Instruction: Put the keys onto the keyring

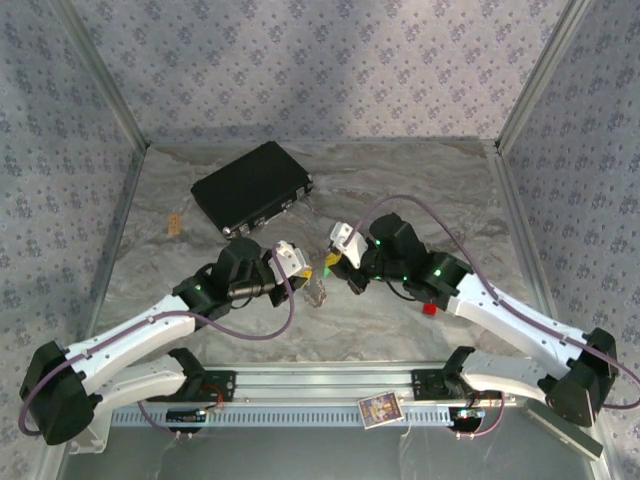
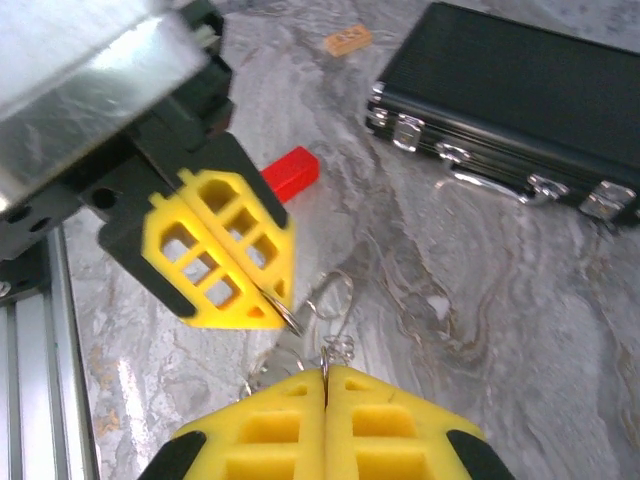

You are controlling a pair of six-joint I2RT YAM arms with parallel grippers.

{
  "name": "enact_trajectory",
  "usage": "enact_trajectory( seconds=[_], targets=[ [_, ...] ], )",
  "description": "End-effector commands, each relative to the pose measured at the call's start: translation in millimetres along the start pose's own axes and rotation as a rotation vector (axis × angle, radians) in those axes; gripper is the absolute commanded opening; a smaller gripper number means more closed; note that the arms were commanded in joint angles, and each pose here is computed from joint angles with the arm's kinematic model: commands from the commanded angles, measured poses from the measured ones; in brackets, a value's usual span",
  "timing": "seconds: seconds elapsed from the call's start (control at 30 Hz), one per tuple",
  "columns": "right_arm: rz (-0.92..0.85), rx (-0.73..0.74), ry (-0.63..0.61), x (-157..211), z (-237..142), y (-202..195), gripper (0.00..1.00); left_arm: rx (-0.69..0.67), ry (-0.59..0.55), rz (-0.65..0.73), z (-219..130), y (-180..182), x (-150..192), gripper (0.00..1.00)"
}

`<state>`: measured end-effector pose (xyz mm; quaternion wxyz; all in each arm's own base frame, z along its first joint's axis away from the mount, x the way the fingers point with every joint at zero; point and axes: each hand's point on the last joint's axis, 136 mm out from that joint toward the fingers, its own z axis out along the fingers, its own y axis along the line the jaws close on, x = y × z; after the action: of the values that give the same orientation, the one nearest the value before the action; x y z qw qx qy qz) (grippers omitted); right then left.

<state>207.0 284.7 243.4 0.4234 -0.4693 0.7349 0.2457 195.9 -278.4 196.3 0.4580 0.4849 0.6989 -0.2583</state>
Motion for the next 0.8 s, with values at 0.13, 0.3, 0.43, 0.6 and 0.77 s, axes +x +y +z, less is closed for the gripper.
enact_trajectory(
  seconds=[0.13, 0.3, 0.43, 0.6, 0.77],
  targets=[
    [0.374, 0.213, 0.333, 91, -7, -28, 0.00, 0.023, -0.080, 0.045, -4, -6, -20, 0.00],
    [0.542, 0.188, 0.546, 138, -1, -11, 0.00, 0.036, -0.099, 0.054, -3, -7, -22, 0.00],
    [0.627, 0.148, 0.624, 162, 13, 1, 0.00, 0.047, -0.102, 0.060, -4, -9, -22, 0.00],
    [0.657, 0.159, 0.675, 179, 28, -3, 0.00, 0.082, -0.122, 0.075, -8, -17, -23, 0.00],
    [0.693, 0.180, 0.704, 186, 41, -17, 0.00, 0.088, -0.123, 0.080, -9, -19, -21, 0.00]
  ],
)
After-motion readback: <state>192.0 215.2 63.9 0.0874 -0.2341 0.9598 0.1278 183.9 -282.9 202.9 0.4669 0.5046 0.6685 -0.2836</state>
